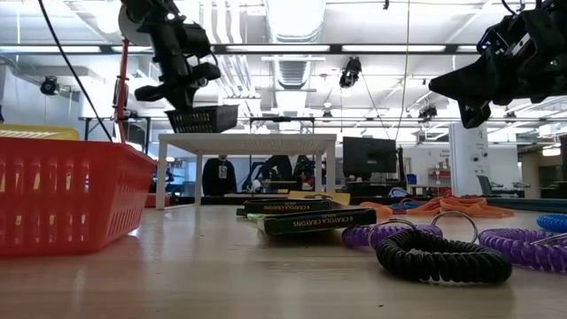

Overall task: Pick & Place Office Desk Supplies
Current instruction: Put the black bin on the shelf, then put the red bin on the shelf on the shelf

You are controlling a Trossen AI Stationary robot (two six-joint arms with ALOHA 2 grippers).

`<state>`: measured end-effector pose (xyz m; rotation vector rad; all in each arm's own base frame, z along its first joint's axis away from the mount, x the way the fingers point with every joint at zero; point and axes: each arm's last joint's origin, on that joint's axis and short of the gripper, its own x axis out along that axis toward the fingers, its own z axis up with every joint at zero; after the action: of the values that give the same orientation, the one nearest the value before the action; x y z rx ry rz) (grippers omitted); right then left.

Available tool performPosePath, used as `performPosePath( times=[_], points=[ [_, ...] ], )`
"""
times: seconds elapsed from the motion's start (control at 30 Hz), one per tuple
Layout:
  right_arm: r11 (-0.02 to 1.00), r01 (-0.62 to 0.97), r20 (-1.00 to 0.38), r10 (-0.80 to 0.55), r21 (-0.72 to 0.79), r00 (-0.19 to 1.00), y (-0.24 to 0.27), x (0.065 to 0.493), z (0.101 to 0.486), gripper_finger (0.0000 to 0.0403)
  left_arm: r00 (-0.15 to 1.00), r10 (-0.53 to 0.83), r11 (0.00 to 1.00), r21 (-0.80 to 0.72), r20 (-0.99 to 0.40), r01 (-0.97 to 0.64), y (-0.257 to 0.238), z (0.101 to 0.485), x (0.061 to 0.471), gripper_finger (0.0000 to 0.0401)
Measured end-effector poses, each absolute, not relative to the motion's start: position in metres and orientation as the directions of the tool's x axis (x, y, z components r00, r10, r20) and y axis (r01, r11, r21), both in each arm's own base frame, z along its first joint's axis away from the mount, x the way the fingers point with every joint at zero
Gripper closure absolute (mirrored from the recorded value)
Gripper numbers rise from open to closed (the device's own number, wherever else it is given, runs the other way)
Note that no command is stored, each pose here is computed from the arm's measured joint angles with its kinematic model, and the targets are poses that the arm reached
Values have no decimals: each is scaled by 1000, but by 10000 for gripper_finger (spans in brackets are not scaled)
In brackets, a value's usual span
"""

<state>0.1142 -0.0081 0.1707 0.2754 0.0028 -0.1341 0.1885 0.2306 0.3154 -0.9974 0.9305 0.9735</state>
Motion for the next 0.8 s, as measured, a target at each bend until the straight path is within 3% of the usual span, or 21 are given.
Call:
performPosePath(
  times=[0.43,0.63,0.8],
  points=[
    [954,129,-21,-128,272,992,-8,114,171,376,287,218,201,-245,-933,-948,231,316,189,302],
    [953,127,-22,-126,275,992,-8,114,171,376,346,299,324,-246,-889,-913,223,347,179,299],
    [947,132,-39,-126,294,991,-8,115,169,376,425,374,487,-216,-824,-846,181,378,181,299]
  ],
)
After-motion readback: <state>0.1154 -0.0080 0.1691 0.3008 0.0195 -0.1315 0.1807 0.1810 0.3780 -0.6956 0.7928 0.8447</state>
